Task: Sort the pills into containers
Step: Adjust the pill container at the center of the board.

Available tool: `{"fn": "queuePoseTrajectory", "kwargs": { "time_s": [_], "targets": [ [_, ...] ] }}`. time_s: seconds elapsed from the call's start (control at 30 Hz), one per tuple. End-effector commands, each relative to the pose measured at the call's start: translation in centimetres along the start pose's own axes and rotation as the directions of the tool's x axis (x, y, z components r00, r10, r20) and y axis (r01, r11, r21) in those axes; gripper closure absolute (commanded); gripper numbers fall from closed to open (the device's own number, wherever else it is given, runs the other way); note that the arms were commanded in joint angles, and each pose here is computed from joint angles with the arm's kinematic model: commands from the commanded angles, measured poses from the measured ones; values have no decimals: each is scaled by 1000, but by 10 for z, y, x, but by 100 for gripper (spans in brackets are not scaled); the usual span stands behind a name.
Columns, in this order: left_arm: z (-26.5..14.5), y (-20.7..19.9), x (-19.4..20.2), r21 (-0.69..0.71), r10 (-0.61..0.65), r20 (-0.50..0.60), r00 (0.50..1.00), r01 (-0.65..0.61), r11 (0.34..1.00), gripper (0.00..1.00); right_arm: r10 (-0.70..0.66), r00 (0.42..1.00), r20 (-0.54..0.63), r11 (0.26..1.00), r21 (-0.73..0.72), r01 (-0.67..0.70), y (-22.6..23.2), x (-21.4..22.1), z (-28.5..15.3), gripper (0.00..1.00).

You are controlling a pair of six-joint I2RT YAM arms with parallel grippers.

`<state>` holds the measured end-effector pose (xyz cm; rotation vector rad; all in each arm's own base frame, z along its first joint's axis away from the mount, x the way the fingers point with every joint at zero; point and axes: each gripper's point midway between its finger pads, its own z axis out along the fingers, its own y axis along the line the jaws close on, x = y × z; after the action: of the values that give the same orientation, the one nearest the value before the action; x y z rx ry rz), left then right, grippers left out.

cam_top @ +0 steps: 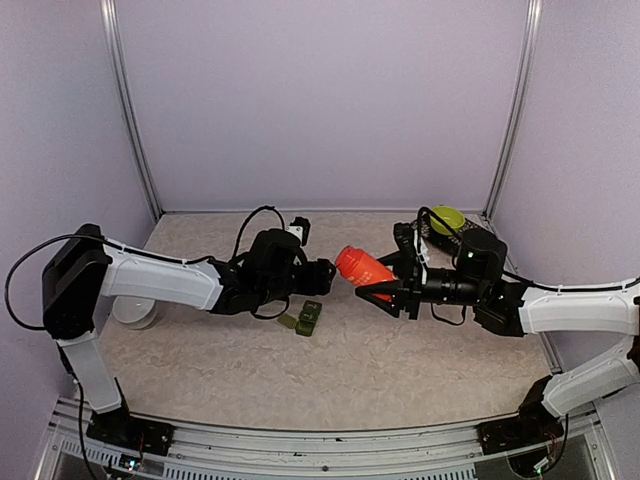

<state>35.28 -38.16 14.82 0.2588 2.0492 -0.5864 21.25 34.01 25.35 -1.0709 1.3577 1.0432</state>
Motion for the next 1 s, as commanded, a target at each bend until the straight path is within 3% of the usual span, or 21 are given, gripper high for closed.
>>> {"fn": "queuePoseTrajectory", "kwargs": {
  "time_s": [0.0,0.4,0.8,0.97],
  "targets": [
    [10,16,45,-39,163,-197,967,-174,984,16,-50,997,52,999,1,50,6,-24,-4,100],
    [35,40,81,-69,216,-340,915,-253,965,15,-43,998,46,999,-7,44,7,-19,-4,100],
    [43,68,81,-161,176,-364,915,-248,955,16,-44,998,34,999,-15,44,6,-15,1,100],
    [42,61,79,-125,175,-361,916,-233,964,16,-45,998,31,999,-14,46,5,-14,3,100]
  ]
}}
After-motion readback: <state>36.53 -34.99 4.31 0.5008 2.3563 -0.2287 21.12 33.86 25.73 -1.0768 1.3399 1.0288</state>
